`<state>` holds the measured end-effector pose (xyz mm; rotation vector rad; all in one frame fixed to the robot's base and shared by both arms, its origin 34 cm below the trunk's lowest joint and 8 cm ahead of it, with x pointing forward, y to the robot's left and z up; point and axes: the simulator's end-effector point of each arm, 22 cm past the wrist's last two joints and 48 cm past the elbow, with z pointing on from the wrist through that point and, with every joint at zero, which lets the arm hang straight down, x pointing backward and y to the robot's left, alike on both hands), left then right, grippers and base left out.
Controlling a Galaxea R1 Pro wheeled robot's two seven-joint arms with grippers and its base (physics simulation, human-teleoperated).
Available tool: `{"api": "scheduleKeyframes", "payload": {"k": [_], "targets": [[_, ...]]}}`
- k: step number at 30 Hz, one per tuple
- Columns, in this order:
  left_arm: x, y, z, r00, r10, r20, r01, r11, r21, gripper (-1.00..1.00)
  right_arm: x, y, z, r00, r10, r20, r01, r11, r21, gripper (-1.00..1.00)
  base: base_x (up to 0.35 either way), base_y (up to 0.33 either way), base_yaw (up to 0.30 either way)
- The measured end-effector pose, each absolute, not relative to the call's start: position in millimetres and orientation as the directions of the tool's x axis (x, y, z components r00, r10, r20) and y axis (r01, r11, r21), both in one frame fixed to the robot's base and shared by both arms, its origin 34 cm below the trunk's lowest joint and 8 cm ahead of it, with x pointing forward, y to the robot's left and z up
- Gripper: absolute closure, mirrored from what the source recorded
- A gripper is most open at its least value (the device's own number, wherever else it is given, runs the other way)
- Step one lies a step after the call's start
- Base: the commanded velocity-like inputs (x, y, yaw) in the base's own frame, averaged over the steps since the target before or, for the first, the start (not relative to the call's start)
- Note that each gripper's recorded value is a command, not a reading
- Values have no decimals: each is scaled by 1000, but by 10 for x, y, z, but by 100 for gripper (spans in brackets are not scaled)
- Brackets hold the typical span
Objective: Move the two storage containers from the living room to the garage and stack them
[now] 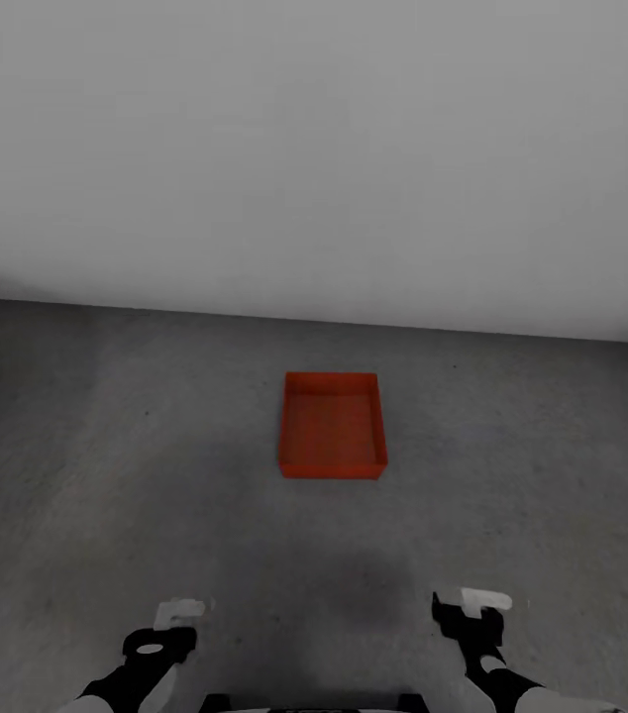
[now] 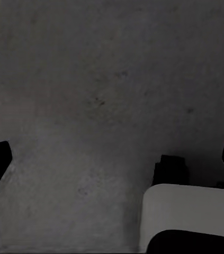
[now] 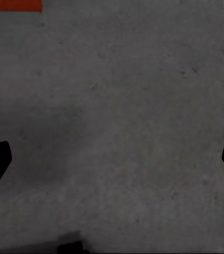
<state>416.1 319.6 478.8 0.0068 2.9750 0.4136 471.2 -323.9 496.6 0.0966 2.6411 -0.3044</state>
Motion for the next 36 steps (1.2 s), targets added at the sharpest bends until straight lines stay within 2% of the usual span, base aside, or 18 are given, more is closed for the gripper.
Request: {"api": "scheduleKeyframes", "payload": {"k": [2, 6, 12, 14, 18, 20, 22, 26, 32, 36], "targets": [[3839, 3611, 4802, -998, 4, -71, -19, 946, 323, -100, 4699, -3590, 4996, -890, 3, -457, 129, 961, -246, -100, 0, 0, 0], [3436, 3978, 4848, -998, -59, 1, -55, 929, 365, -100, 4570, -3802, 4997, -904, -6, -427, 124, 953, -277, -100, 0, 0, 0], [2996, 4221, 4906, -983, -181, 40, -153, 913, 377, -100, 2896, -4063, 5012, -978, -29, -207, 41, 944, -327, -100, 0, 0, 0], [2514, 4193, 4947, -975, -199, 99, -149, 917, 371, -100, 2313, -4095, 5089, -992, -32, -121, 10, 943, -332, -100, 0, 0, 0], [2161, 4140, 4992, -968, -204, 144, -140, 921, 364, -100, 1874, -4084, 5157, -999, -35, -39, -21, 945, -327, -100, 0, 0, 0], [1846, 4115, 5053, -960, -210, 184, -131, 922, 365, -100, 1302, -4039, 5267, -996, -26, 82, -50, 949, -310, -100, 0, 0, 0], [1717, 4105, 5082, -957, -209, 201, -125, 923, 365, -100, 938, -3938, 5354, -989, -22, 146, -63, 959, -276, -100, 0, 0, 0], [1586, 4066, 5108, -954, -207, 219, -118, 925, 361, -100, 495, -3791, 5492, -977, -20, 212, -68, 973, -220, -100, 0, 0, -1], [1582, 4000, 5103, -955, -202, 217, -117, 929, 350, -100, 375, -3693, 5528, -973, -15, 230, -61, 979, -197, -100, 0, 0, -10], [1710, 3999, 5080, -967, -196, 164, -129, 928, 349, -100, 376, -3633, 5520, -974, -13, 227, -57, 980, -189, -100, 0, 0, -1]]}}
